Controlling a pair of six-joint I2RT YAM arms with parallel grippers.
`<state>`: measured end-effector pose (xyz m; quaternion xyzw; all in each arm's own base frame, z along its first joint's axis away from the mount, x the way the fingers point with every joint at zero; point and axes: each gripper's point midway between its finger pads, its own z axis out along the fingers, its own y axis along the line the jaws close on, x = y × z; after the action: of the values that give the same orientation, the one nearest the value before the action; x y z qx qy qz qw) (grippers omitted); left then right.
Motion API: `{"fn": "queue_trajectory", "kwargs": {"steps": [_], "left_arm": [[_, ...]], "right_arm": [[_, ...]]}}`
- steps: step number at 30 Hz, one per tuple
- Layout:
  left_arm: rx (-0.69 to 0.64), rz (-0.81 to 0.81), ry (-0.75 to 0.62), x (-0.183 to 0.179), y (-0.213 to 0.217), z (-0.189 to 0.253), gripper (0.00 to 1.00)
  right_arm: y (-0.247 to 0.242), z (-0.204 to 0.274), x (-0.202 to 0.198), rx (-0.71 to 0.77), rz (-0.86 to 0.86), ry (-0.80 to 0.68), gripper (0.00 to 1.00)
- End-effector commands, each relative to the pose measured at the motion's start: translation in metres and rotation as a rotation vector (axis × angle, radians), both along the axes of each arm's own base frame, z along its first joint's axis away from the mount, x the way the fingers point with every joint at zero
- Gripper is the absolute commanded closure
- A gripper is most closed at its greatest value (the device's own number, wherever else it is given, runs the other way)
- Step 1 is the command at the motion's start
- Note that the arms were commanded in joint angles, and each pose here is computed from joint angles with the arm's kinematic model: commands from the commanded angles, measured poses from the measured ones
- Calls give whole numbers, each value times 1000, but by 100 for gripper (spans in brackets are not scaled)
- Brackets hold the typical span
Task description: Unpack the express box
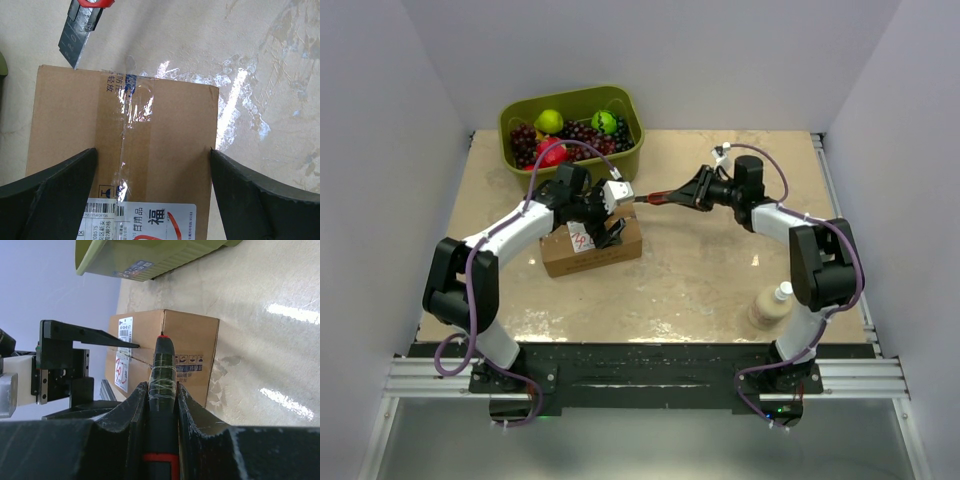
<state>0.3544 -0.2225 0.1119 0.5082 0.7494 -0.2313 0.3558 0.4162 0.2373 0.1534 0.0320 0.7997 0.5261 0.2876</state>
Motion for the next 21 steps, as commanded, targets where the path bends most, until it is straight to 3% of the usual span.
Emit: {"fn": "queue_trajectory", "kwargs": {"steps": [1,21], "left_arm": [[68,22,34,-2,14,-22,3],[98,68,-10,11,20,-25,3]], "right_arm": [[5,12,-8,9,64,-41,100],[-2,1,-52,-53,159,38,100]]}}
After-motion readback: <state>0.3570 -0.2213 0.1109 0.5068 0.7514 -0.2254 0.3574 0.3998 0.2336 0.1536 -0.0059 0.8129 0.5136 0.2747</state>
